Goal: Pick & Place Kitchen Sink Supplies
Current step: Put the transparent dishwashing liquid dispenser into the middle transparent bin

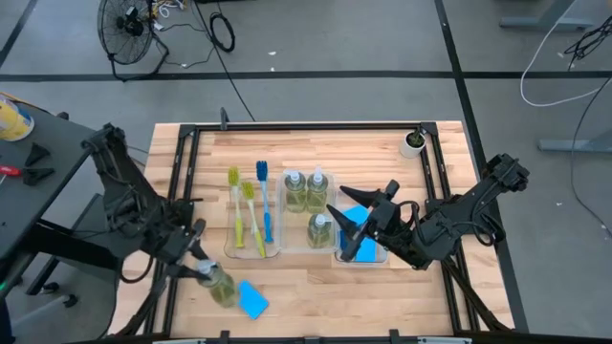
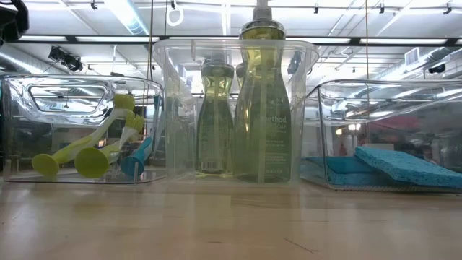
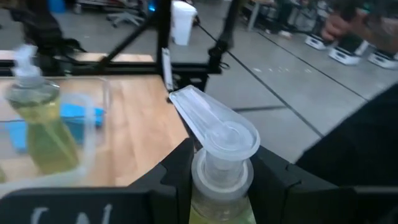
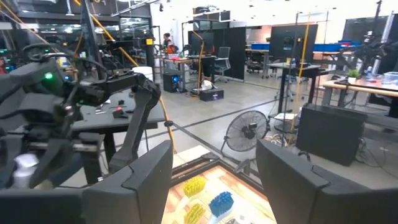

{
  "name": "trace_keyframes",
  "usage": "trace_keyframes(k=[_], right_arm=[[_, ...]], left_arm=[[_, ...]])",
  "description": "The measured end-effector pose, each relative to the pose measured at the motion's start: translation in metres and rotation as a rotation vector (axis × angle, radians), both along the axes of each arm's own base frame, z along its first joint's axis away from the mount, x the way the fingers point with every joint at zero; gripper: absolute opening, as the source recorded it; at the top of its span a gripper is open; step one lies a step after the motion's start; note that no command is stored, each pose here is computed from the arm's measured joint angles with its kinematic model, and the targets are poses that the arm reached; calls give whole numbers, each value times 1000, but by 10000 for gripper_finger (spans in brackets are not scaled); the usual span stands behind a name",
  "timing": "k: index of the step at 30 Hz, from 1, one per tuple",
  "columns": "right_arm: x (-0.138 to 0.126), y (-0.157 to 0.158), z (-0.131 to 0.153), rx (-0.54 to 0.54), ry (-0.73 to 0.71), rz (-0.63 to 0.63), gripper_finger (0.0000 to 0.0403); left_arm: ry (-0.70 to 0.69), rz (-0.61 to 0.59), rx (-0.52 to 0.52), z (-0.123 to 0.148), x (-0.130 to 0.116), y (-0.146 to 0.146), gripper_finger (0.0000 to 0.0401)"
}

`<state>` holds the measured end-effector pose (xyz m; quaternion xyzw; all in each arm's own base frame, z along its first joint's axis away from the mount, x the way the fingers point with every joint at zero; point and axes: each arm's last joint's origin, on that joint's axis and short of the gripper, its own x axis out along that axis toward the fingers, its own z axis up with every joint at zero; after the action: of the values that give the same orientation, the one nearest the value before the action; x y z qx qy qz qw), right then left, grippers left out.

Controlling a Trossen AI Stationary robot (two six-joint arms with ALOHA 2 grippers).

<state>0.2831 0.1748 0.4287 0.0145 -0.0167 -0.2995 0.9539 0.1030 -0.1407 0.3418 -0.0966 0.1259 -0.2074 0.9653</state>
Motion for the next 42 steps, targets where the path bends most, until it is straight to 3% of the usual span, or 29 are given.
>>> trace_keyframes(k=[14,24,35,42], right_arm=[[0,0,0,0,-1,7,231],[0,0,0,-3,2,7,231],[0,0,0,-3,2,7,231],[0,0,0,-4,3,7,231]], left_arm=[[-129,231,65,38,21,29,119],[-167,348,123,44,40,47,119],[-223,321,144,42,80,52,119],[-236,340,157,43,89,68,119]])
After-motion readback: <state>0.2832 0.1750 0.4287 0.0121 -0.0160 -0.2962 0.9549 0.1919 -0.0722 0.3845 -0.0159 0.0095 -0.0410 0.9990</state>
